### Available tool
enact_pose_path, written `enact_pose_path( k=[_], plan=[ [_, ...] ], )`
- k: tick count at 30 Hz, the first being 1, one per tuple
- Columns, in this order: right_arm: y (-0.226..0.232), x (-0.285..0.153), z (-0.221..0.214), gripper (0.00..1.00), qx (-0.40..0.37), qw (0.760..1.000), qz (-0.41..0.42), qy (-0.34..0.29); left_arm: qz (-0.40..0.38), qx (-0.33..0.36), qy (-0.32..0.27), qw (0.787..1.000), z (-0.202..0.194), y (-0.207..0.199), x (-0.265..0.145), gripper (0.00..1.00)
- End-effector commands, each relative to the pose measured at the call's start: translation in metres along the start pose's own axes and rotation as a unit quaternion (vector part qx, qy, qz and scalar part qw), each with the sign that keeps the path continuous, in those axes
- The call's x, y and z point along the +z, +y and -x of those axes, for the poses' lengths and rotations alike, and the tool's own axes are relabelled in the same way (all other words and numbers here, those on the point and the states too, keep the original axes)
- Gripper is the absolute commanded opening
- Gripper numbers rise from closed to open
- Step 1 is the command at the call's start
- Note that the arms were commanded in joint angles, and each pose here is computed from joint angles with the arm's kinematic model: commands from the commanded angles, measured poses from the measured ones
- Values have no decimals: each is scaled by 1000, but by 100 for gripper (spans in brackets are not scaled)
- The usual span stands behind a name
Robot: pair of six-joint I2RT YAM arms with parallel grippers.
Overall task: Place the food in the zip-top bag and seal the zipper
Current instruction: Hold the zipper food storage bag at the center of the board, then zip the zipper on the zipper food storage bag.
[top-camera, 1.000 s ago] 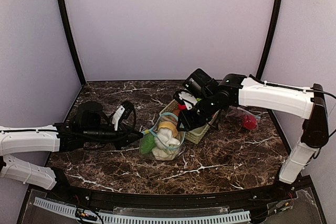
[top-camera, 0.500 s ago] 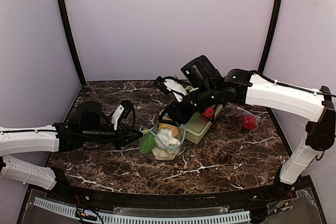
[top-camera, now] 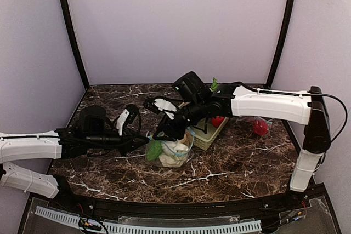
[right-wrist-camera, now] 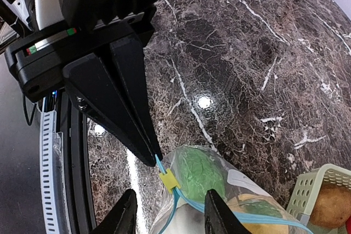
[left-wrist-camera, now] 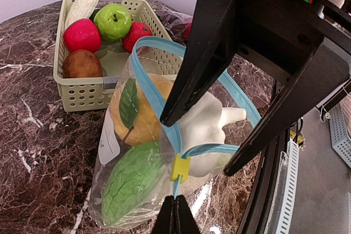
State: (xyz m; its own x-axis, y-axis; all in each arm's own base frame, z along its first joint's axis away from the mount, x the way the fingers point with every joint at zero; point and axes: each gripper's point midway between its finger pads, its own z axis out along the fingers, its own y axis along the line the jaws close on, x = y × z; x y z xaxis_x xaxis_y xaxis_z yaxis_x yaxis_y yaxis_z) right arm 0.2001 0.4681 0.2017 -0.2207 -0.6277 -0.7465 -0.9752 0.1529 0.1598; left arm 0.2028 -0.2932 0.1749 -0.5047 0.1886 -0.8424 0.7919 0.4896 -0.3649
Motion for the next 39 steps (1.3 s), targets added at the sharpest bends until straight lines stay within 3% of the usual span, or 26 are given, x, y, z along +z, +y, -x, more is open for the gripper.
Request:
enact_pose_path(
  k=[1,15,24,30,36,38,39],
  plan=[
    [5,4,17,39,-30,999,15,-24,-4,4,-15,1000,3,-2,-3,1],
    [-2,23,4,31,-32,999,18,-2,-4,6,-16,1000,5,-3,-4,1],
    [-3,24,4,1,-32,999,17,-2,27,-1,-18,999,5,8,-4,1],
    [-3,12,8,0,-29,1000,8,-7,80,-13,-20,996,2,26,-8,1],
    [-4,4,1,0,-19,1000,1,3,66,-15,-23,997,0,21,-9,1],
    [-1,2,1,0,-17,1000,6,1,27,-8,-25,999,2,8,-8,7],
    [1,0,2,0,-16,1000,10,-1,15,-7,-25,1000,3,3,-8,20]
  ],
)
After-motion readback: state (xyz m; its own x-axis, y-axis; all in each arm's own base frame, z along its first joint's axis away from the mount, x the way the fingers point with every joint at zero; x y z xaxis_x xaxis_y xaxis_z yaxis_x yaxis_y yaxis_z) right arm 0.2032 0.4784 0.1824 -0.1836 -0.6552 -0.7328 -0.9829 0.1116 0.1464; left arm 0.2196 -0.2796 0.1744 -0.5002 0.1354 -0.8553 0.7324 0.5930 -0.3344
